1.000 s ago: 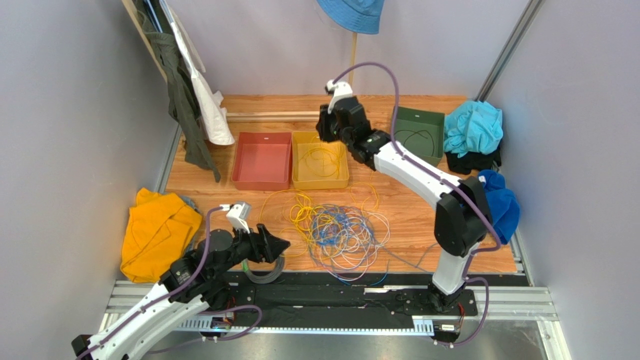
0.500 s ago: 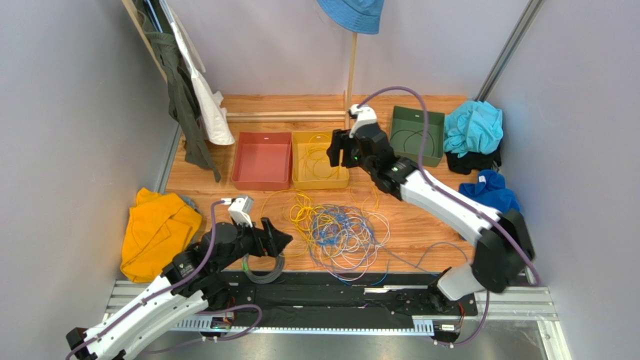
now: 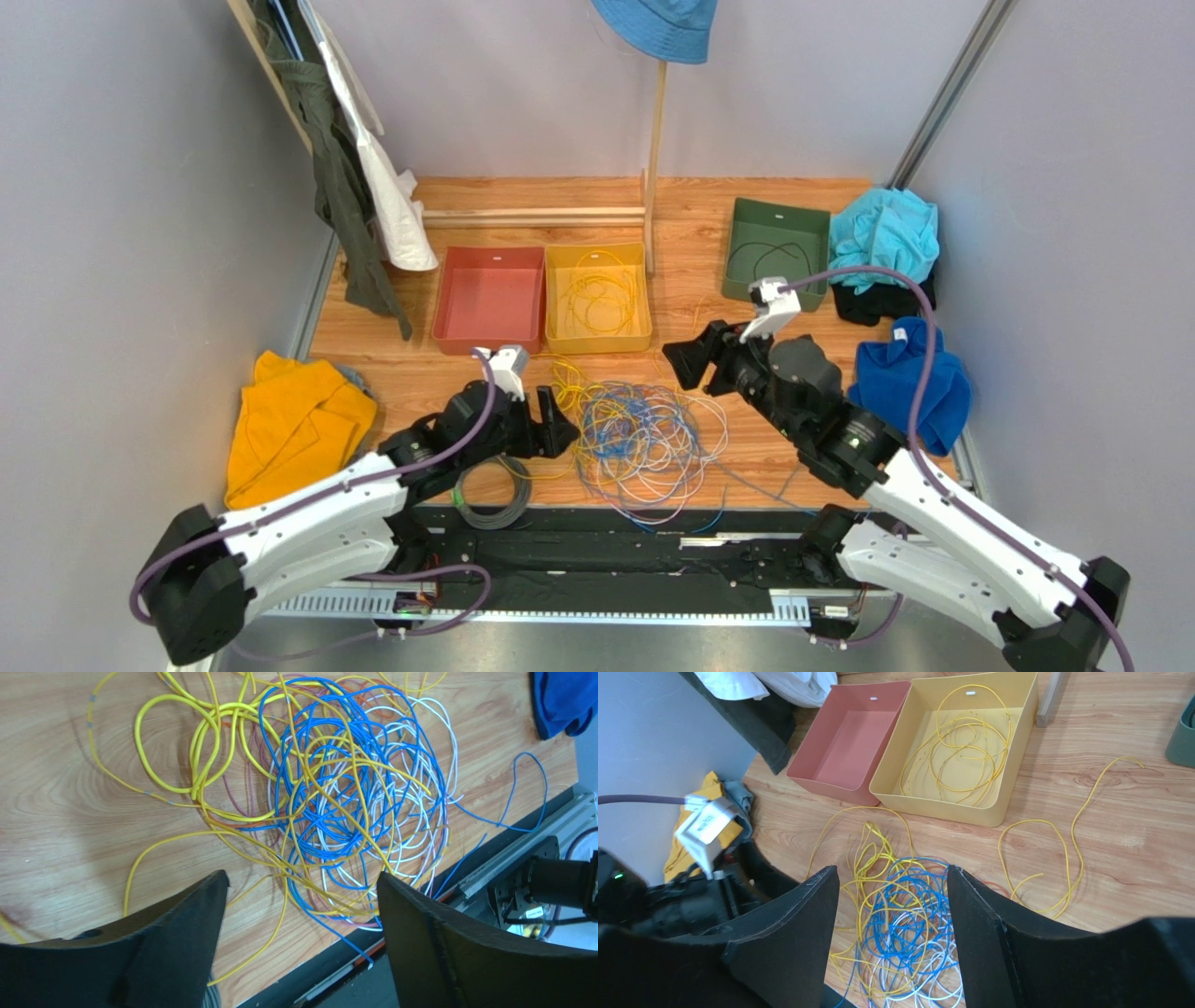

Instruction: Untangle the cables

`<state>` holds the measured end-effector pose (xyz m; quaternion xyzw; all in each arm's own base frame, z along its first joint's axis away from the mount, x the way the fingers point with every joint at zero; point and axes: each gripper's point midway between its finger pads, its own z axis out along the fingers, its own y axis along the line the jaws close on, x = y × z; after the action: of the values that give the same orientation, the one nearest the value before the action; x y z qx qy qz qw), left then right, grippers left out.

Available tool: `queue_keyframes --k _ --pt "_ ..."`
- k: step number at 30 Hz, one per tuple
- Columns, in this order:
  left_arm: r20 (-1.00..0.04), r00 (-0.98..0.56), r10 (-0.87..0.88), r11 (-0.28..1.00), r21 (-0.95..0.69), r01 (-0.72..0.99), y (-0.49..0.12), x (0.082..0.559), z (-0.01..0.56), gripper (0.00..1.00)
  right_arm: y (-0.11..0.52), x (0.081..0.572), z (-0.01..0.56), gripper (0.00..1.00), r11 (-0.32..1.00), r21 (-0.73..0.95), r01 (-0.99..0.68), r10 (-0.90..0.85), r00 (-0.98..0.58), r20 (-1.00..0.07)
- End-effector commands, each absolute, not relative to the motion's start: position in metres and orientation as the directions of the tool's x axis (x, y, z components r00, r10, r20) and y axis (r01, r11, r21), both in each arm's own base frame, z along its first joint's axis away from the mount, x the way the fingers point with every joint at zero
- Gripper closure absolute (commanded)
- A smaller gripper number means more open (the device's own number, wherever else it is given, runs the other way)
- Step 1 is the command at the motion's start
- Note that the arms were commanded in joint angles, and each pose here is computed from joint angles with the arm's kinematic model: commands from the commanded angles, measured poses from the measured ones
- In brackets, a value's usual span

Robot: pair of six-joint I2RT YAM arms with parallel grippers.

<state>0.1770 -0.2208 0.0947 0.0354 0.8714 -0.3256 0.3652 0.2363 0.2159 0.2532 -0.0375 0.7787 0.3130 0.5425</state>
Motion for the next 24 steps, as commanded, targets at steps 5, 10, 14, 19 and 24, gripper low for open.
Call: queue_keyframes --k 5,10,14,19,24 --pt "-0.703 -0.672 -0.232 0.731 -0.582 0.356 -0.254 0.206 0.128 0.66 0.191 0.214 0.24 0.4 0.802 0.476 -0.361 0.317 -0.417 -0.851" --pt "-0.762 -0.61 -0.216 0.762 -0.523 0.383 -0.238 0.207 0.17 1.0 0.188 0.208 0.232 0.42 0.796 0.485 -0.362 0.322 -0.425 -0.846" --pt "-0.848 -0.46 -0.262 0.752 -0.479 0.454 -0.212 0.201 0.26 1.0 0.188 0.204 0.233 0.43 0.782 0.496 -0.378 0.332 -0.421 -0.844" --pt "-0.896 -0.314 -0.314 0.718 -0.44 0.539 -0.19 0.184 0.381 1.0 0.195 0.196 0.241 0.43 0.738 0.522 -0.428 0.34 -0.433 -0.835" --pt "-0.925 -0.223 -0.308 0.695 -0.379 0.611 -0.191 0.179 0.45 1.0 0.2 0.184 0.25 0.44 0.694 0.541 -0.475 0.339 -0.448 -0.827"
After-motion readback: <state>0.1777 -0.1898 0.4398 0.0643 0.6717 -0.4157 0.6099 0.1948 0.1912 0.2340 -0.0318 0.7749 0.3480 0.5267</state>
